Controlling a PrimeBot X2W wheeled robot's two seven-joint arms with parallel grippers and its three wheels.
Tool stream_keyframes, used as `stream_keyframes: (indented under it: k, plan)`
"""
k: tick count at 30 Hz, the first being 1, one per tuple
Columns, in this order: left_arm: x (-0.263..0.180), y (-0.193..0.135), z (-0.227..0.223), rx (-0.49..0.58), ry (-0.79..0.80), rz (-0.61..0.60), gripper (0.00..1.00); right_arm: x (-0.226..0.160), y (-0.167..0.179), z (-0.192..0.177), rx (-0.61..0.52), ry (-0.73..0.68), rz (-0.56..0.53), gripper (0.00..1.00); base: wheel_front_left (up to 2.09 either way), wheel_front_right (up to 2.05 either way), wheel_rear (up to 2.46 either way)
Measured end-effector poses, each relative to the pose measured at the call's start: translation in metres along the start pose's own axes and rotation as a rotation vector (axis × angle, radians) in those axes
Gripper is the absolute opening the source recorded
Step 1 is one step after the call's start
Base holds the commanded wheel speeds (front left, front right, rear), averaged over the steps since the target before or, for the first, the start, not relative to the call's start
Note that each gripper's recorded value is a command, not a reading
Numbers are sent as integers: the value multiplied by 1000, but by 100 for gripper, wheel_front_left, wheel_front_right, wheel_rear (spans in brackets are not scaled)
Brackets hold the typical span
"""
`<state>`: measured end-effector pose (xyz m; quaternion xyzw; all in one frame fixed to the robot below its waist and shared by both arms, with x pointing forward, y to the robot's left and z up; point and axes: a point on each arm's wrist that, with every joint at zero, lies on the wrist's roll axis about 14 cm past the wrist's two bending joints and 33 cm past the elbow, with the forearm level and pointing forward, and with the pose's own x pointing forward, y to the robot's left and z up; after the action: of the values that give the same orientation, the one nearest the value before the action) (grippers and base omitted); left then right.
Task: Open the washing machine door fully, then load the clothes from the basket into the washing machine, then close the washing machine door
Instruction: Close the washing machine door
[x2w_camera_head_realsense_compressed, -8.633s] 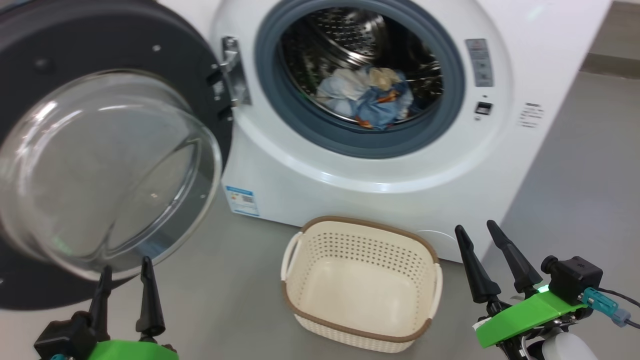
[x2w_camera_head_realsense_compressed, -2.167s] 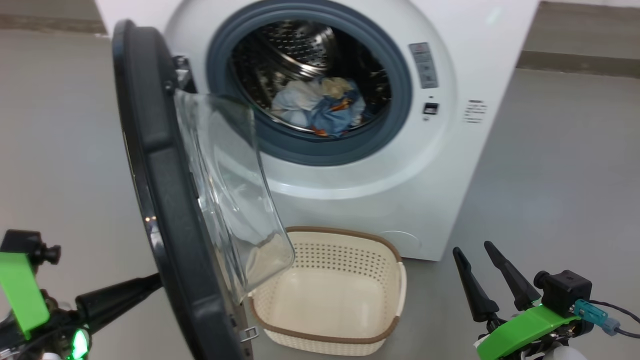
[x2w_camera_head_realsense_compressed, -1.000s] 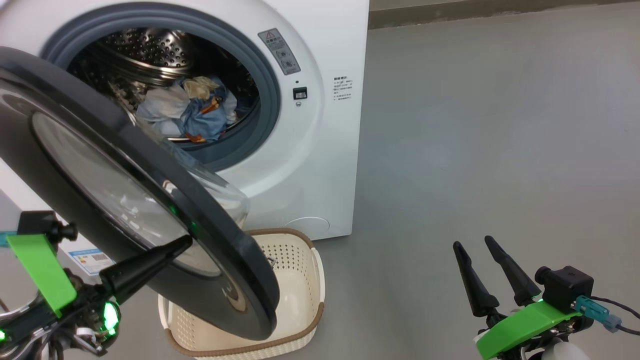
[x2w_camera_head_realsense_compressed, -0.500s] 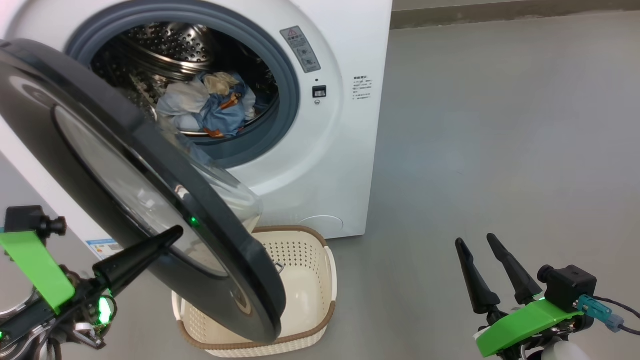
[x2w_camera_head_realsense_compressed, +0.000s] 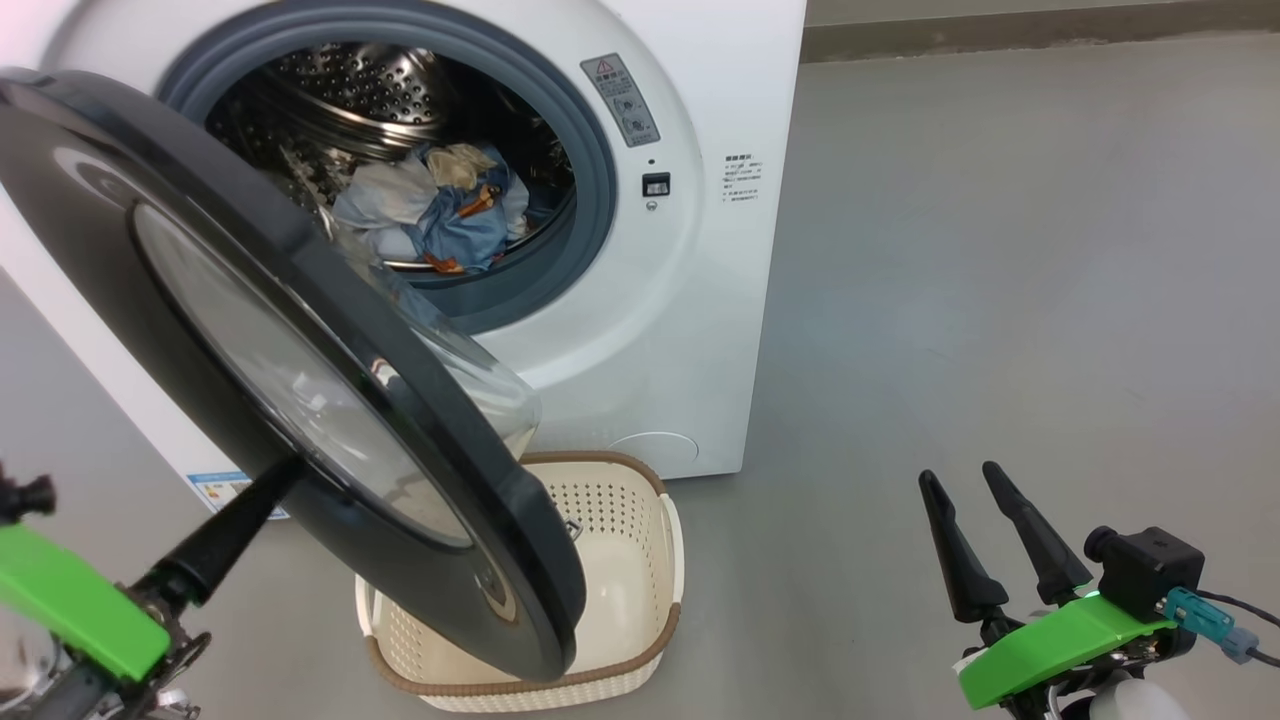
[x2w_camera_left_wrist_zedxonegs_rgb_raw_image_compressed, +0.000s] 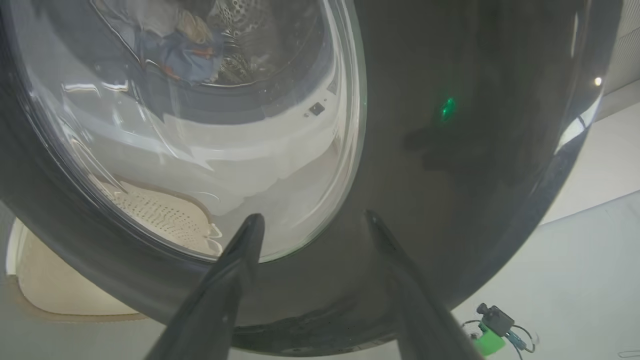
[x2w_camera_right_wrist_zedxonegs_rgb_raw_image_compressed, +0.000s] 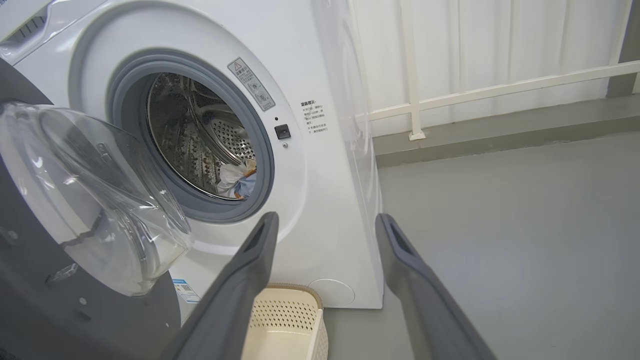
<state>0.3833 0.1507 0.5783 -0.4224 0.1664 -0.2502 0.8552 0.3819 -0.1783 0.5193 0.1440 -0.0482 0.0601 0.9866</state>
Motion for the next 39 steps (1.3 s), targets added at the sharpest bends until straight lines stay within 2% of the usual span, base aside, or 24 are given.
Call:
stream_keyframes:
  k: [3, 5, 8, 12, 18, 21, 33, 39]
  plan:
    - [-5, 12, 8, 81, -93, 78, 100, 0, -1, 1, 0, -4, -4, 100, 0, 0, 0]
    - [-9, 20, 12, 172, -148, 140, 100, 1, -3, 2, 0, -7, -8, 100, 0, 0, 0]
    - [-12, 23, 11, 253, -223, 169, 100, 2, -3, 3, 0, -9, -8, 100, 0, 0, 0]
    - [-15, 31, 4, 256, -314, 181, 100, 4, -1, 2, 0, -7, -2, 100, 0, 0, 0]
    - [-25, 50, 5, 368, -440, 240, 100, 5, -1, 1, 0, -5, 1, 100, 0, 0, 0]
    - [-31, 64, 4, 470, -470, 288, 100, 4, -1, 1, -1, -3, -1, 100, 0, 0, 0]
    - [-26, 83, -19, 625, -418, 355, 100, 5, -3, -2, -13, 6, -2, 100, 0, 0, 0]
    - [-27, 78, -13, 626, -463, 366, 100, 5, -4, -1, -28, 5, 1, 100, 0, 0, 0]
